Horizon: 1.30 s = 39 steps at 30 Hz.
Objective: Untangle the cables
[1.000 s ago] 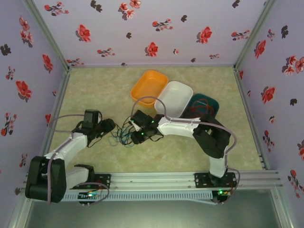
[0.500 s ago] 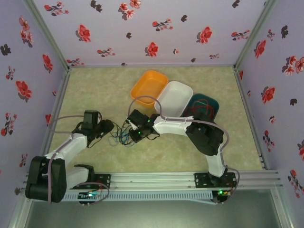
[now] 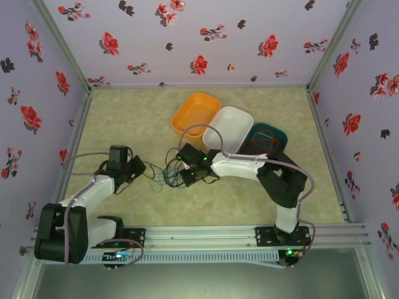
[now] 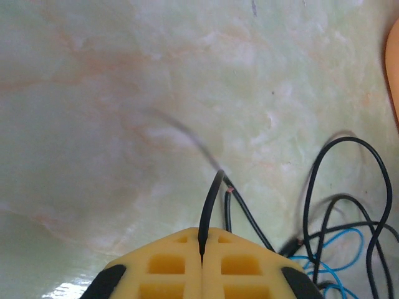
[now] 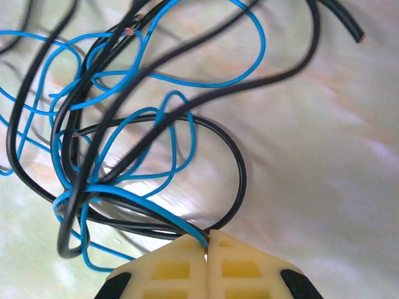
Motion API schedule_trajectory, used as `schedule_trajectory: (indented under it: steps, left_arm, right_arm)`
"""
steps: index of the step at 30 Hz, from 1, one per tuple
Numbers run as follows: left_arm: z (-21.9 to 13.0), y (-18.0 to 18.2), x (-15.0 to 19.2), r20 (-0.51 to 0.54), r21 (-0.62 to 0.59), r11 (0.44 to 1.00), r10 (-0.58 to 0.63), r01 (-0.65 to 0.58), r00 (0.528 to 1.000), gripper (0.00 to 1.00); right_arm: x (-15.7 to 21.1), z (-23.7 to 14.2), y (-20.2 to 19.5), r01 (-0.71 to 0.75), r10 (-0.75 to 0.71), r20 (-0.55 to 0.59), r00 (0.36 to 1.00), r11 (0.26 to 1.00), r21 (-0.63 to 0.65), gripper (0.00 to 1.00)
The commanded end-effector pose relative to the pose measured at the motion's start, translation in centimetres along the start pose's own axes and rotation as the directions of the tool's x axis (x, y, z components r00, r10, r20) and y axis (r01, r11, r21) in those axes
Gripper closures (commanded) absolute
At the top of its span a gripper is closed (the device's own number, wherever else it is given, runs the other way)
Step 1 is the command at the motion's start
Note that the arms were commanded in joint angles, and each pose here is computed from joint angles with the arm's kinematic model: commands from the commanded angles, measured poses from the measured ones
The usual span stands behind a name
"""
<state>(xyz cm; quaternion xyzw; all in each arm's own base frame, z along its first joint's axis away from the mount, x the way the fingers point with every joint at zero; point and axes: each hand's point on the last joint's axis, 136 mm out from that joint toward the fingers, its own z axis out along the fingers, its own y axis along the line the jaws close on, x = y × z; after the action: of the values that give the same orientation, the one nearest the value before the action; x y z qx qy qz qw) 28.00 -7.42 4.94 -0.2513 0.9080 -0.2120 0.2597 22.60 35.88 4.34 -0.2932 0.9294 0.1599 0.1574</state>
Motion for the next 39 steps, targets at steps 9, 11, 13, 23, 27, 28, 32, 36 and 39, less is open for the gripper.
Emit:
schedule_trajectory:
  steps: [9,11,13,23,27,28,32,36,39]
  left_arm:
    - [-3.4,2.4,-2.7,0.149,-0.080,0.996,-0.024,0.037,0.989,1.00]
    - [-4.0,2.8,-3.0,0.159,-0.096,0.995,-0.019,0.035,0.987,1.00]
    - [-4.6,3.2,-3.2,0.170,-0.122,0.992,-0.011,0.033,0.985,1.00]
    - [-8.1,6.6,-5.2,0.231,-0.269,0.960,-0.012,0.076,0.973,1.00]
    - [-9.6,6.5,-6.1,0.271,-0.267,0.960,-0.007,0.082,0.963,1.00]
    - [-9.9,6.3,-6.3,0.279,-0.262,0.962,-0.001,0.077,0.960,1.00]
    - [-10.5,5.0,-6.5,0.281,-0.214,0.975,0.002,0.060,0.960,1.00]
    - [-11.1,4.6,-6.6,0.280,-0.210,0.977,0.015,0.046,0.960,1.00]
    - [-11.3,4.8,-6.8,0.284,-0.225,0.973,0.021,0.045,0.959,1.00]
  right_arm:
    - [0.3,-5.5,-6.2,-0.167,0.159,0.078,0.984,0.981,0.103,1.00]
    - [-0.3,-6.4,-6.0,-0.175,0.166,0.101,0.981,0.981,0.089,0.99]
    - [-0.9,-7.5,-5.8,-0.182,0.172,0.120,0.978,0.980,0.076,0.98]
    - [-1.0,-10.6,-7.4,-0.217,0.201,0.146,0.969,0.971,0.104,1.00]
    - [-0.9,-10.9,-7.3,-0.238,0.227,0.134,0.965,0.968,0.074,0.97]
    - [-1.0,-10.9,-7.1,-0.242,0.232,0.128,0.964,0.968,0.063,0.97]
    - [-1.1,-10.4,-6.3,-0.245,0.242,0.112,0.964,0.969,0.015,1.00]
    - [-1.4,-10.7,-6.1,-0.241,0.238,0.107,0.965,0.971,0.014,1.00]
    - [-1.9,-12.5,-6.3,-0.217,0.210,0.137,0.968,0.976,0.034,1.00]
